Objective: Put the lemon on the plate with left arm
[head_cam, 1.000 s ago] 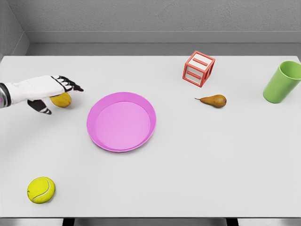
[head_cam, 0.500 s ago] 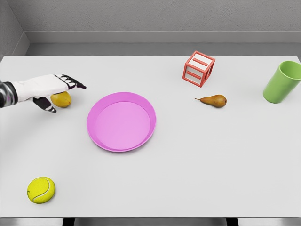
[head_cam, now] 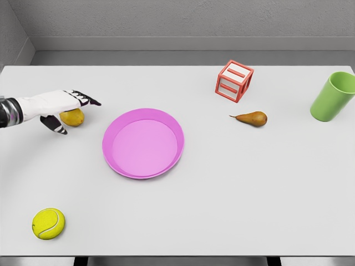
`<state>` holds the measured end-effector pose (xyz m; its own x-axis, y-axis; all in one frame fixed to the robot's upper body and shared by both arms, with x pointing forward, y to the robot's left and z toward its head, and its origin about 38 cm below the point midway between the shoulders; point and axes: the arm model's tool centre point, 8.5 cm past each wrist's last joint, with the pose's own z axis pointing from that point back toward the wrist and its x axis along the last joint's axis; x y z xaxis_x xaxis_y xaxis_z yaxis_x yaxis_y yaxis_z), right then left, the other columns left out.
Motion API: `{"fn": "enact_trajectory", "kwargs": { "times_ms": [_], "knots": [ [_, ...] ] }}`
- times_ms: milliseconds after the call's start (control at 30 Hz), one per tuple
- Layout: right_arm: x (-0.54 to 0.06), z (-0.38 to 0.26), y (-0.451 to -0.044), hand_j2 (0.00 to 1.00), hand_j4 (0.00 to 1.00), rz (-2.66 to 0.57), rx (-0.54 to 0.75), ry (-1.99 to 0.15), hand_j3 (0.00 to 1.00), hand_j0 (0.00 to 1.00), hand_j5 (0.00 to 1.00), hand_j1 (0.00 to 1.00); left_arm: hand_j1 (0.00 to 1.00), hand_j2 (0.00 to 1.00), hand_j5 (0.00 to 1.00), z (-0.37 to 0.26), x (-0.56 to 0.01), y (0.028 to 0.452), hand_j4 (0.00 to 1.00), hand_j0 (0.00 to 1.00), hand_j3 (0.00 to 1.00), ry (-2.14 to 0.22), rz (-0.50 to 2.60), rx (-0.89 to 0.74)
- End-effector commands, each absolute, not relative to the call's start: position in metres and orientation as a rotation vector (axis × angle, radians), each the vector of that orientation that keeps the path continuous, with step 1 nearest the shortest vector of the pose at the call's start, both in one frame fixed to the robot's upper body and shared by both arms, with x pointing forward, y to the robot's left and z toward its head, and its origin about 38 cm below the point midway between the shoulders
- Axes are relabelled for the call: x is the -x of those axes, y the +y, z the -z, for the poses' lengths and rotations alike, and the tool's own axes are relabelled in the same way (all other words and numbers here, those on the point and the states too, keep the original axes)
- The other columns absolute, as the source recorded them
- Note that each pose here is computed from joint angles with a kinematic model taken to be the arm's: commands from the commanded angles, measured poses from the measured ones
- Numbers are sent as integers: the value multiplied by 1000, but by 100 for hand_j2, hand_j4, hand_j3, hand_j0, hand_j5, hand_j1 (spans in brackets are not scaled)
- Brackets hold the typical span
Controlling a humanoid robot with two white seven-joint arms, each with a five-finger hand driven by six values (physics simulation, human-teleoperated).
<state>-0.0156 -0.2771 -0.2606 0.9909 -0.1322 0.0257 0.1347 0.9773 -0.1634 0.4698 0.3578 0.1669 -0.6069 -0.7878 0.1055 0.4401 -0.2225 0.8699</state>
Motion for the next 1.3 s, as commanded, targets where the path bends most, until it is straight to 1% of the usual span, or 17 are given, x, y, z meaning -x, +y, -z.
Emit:
{"fn": "enact_trajectory", "kwargs": {
  "times_ms": [0,200,267,333,433,467,767,800,900,1133,1200,1267],
  "knots": [
    [16,261,-277,100,100,135,166,-15,100,100,100,100,100,100,100,-168,-470,361,100,100,100,-1194,1913,-465],
    [16,261,-277,100,100,134,166,-15,100,100,100,100,100,100,100,-165,-471,368,100,100,100,-1154,1920,-488],
    [16,261,-277,100,100,135,166,-15,100,100,100,100,94,94,94,-164,-471,367,94,94,94,-1144,1933,-495],
    [16,261,-277,100,100,135,166,-15,100,100,100,100,91,91,91,-163,-471,365,91,91,91,-1140,1940,-496],
    [16,261,-277,100,100,134,166,-15,100,100,100,100,91,91,91,-162,-471,365,91,91,91,-1133,1948,-500],
    [16,261,-277,100,100,134,166,-15,100,100,100,100,87,87,87,-165,-473,365,87,87,87,-1127,1954,-513],
    [16,261,-277,100,100,134,166,-15,100,100,100,100,87,87,87,-163,-472,369,87,87,87,-1103,1966,-520],
    [16,261,-277,100,100,135,166,-15,100,100,100,100,86,86,86,-164,-472,370,86,86,86,-1103,1964,-523],
    [16,261,-277,100,100,135,166,-15,100,100,100,100,78,78,78,-164,-472,371,78,78,78,-1085,1977,-535],
    [16,261,-277,100,100,135,166,-15,100,100,100,100,73,73,73,-163,-472,372,73,73,73,-1079,1978,-536],
    [16,261,-277,100,100,134,166,-15,100,100,100,100,68,68,68,-163,-472,372,68,68,68,-1077,1978,-535],
    [16,261,-277,100,100,134,166,-15,100,100,100,100,67,67,67,-163,-472,373,67,67,67,-1078,1976,-537]
  ]
}}
